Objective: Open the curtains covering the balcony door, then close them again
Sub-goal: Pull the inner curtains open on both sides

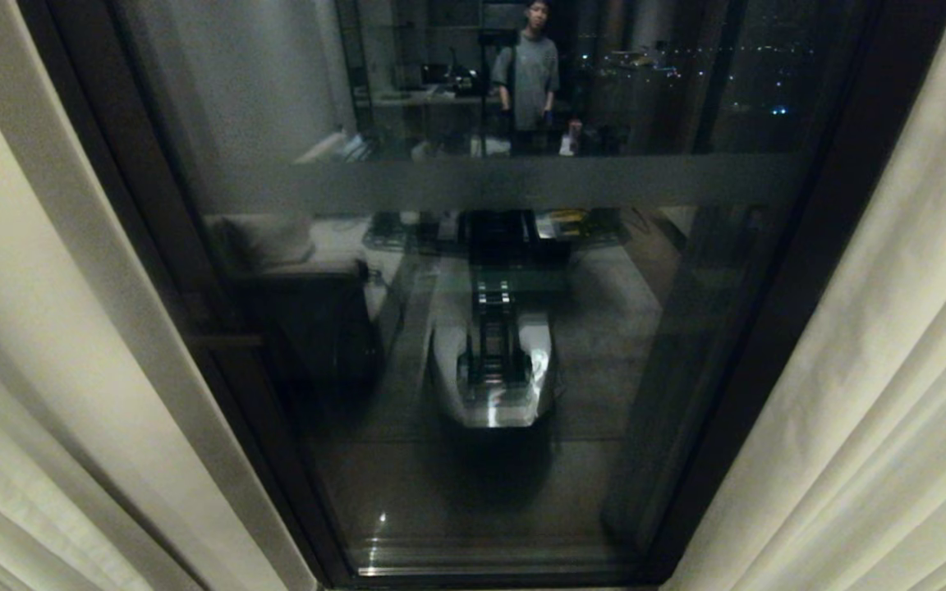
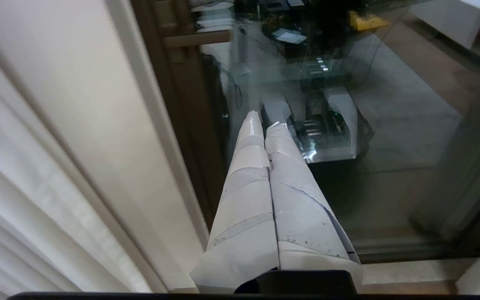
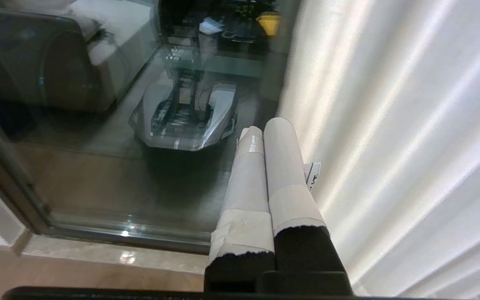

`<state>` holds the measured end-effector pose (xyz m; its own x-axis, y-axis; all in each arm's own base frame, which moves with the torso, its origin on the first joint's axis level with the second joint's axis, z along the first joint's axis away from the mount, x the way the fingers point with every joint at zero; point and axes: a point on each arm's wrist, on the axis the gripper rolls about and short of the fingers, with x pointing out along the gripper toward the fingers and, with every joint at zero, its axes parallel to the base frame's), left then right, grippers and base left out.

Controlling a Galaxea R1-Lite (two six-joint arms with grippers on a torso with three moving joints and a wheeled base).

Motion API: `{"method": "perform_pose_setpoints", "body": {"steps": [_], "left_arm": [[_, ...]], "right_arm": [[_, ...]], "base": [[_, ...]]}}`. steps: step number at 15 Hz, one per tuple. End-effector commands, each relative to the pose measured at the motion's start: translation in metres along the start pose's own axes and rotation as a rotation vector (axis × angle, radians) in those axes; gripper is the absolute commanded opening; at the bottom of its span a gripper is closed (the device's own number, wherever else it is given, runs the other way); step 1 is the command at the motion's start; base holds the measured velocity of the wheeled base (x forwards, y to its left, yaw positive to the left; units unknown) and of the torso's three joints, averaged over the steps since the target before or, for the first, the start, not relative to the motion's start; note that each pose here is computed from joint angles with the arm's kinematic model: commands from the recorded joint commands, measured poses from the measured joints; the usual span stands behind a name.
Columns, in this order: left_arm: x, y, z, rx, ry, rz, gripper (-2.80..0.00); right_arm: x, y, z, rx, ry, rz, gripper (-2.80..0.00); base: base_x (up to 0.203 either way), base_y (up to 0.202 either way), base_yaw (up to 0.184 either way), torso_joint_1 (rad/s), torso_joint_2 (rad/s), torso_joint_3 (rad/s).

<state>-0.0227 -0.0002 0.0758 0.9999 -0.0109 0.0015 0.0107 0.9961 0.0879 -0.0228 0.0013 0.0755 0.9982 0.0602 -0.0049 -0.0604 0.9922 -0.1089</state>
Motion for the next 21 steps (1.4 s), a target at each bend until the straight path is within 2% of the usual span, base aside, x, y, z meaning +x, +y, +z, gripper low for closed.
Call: {"method": "perform_pose_setpoints", "body": {"steps": [1,4,21], "left_arm": [[-0.0001,0.0,-0.0001,0.001,-0.002,0.0,-2.8],[-0.0001,0.0,-0.0001,-0.002,-0.001,0.002,-2.8],[-0.0001,0.0001,-0.0001,-0.002,-0.001,0.003,-2.8]], "right_arm": [[0.0,0.0,0.0,-0.001,0.0,0.001,-2.8],[0.0,0.0,0.0,-0.001,0.0,0.001,-2.8],[0.0,0.0,0.0,-0.006,0.0,0.001,-2.8]], "base": [[0.0,-0.191,0.002,0.005,0.0,0.003],[0.0,-0.133,0.003,0.006,0.0,0.003],[0.0,0.0,0.0,0.0,0.0,0.0]]}}
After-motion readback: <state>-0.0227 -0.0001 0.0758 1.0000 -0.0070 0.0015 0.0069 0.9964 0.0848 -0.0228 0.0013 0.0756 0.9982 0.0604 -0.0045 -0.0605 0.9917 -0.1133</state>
